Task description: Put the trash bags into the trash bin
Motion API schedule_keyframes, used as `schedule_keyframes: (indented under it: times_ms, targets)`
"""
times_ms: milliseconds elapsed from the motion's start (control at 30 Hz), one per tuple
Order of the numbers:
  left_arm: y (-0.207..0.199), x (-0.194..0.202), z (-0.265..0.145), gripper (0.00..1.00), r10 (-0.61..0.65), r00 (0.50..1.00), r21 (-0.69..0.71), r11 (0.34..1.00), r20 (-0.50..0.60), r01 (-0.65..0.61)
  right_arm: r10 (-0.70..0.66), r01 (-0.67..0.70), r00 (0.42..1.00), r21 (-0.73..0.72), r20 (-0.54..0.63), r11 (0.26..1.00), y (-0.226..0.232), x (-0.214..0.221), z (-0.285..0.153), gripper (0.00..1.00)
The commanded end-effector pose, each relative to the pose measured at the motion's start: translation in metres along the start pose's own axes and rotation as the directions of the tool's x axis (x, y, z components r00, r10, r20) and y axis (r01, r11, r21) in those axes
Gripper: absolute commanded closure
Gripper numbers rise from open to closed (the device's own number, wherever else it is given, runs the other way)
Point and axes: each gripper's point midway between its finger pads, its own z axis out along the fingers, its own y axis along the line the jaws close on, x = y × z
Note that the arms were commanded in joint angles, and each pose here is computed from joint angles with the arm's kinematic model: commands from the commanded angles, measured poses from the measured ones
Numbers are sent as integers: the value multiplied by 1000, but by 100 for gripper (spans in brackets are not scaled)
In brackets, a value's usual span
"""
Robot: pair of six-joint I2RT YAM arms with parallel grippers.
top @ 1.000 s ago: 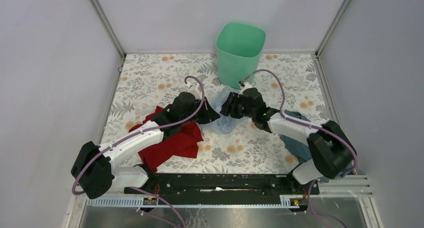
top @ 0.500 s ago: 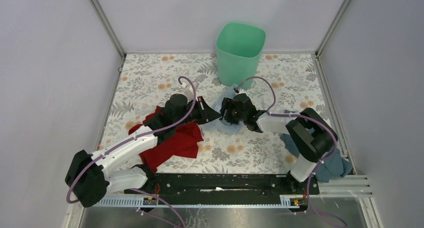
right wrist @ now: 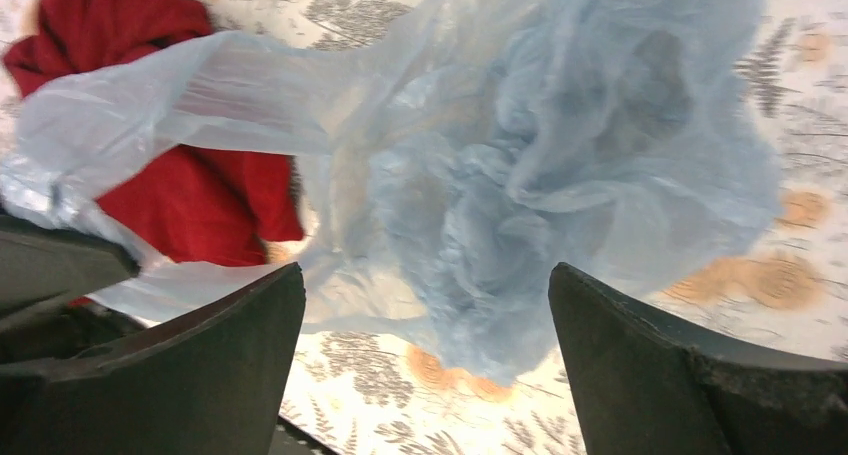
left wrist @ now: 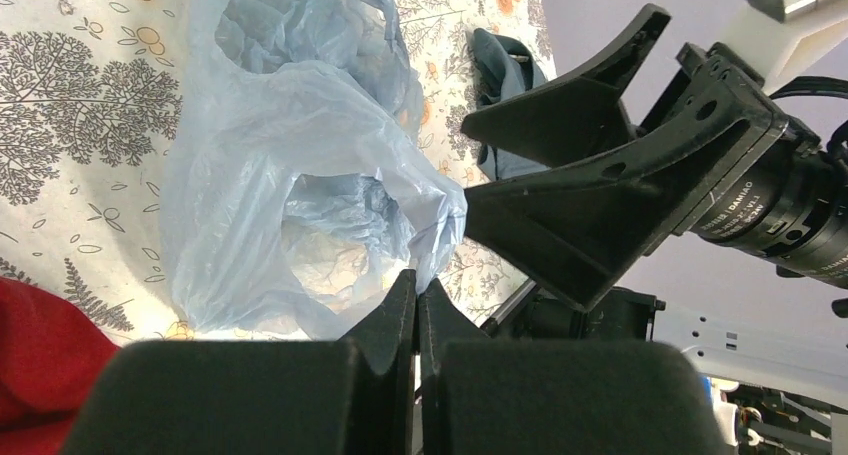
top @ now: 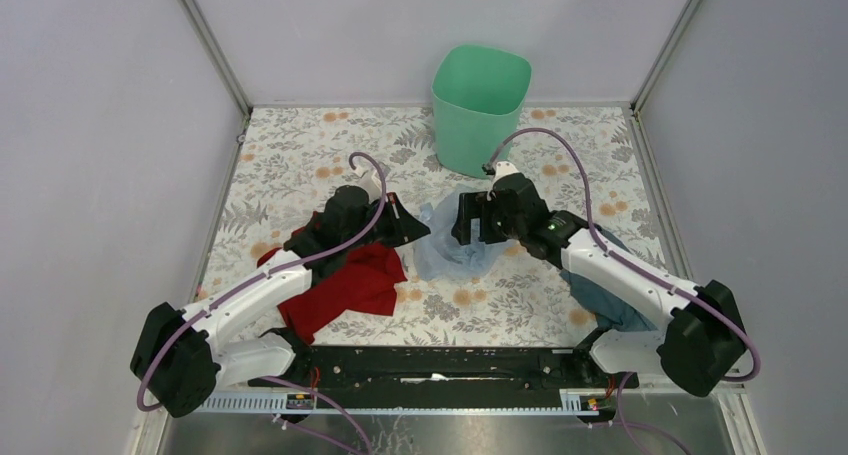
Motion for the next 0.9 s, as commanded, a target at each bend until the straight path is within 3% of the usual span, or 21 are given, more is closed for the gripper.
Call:
schedule_keyframes:
  times_ms: [0, 167, 400, 867]
  targets:
    - [-10, 0, 0, 100, 19, 1000, 52, 998, -8, -18, -92, 82, 995, 186, 45, 979, -30, -18, -24, 0]
    - [-9, 5, 2, 100, 9, 999, 62, 998, -31, -7, -113, 90, 992, 311, 54, 946, -49, -31, -24, 0]
    - [-3, 10, 6, 100, -1, 999, 43, 999, -54, 3, -42, 15, 995, 270, 93, 963, -44, -41, 12, 1]
    - [15, 19, 9, 100, 50, 992, -30, 998, -115, -54, -40, -16, 986, 336, 160, 942, -63, -51, 65, 40]
